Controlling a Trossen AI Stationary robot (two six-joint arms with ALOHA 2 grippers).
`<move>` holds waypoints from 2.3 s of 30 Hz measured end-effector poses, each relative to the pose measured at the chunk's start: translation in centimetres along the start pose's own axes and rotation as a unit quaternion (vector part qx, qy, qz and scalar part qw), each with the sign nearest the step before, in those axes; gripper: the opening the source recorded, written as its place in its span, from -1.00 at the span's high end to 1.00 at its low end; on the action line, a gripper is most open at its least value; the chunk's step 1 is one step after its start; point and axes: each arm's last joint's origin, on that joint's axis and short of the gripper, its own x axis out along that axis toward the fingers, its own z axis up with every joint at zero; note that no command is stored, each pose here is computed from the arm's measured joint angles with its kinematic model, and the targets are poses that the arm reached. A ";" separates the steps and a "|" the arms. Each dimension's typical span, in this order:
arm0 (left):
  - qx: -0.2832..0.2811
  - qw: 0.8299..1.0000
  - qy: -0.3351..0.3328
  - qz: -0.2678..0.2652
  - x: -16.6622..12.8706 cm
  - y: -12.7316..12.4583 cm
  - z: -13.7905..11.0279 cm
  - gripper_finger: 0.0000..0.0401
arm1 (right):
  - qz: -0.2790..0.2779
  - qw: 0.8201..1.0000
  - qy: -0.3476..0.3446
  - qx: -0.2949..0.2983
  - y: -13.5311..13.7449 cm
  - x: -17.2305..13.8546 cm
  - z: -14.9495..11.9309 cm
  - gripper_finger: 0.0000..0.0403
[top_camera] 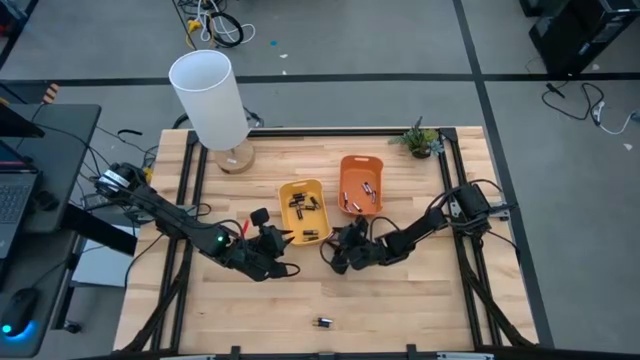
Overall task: Sort batteries
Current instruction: Put the center silver battery into the orange bin
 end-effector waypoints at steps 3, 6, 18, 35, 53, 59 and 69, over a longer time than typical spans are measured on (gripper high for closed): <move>-0.003 1.000 -0.003 -0.001 0.0 0.0 0.1 0.57 | 0.005 1.000 -0.001 0.000 0.3 -0.2 -0.1 0.10; -0.004 1.000 -0.003 -0.001 0.0 0.0 0.1 0.57 | 0.024 1.000 -0.007 0.019 0.9 -0.7 -0.2 0.21; -0.004 1.000 -0.003 -0.001 0.0 0.0 0.1 0.57 | 0.120 0.990 -0.070 0.015 4.2 -5.4 2.3 0.53; 0.096 0.933 0.031 -0.345 -0.6 -5.6 -5.8 0.56 | 0.182 0.979 -0.078 -0.042 9.6 -6.6 1.1 0.12; 0.106 0.945 -0.003 -0.309 2.1 -9.2 -9.6 -0.02 | 0.196 0.975 -0.095 0.036 10.0 -7.2 1.7 0.07; 0.085 0.945 0.006 -0.315 2.6 -9.3 -9.9 0.21 | 0.209 0.972 -0.091 0.052 10.4 -7.9 1.4 0.08; 0.074 0.948 -0.030 -0.308 2.7 -9.4 -9.4 0.79 | 0.190 0.973 -0.105 0.079 10.9 -9.2 0.7 0.12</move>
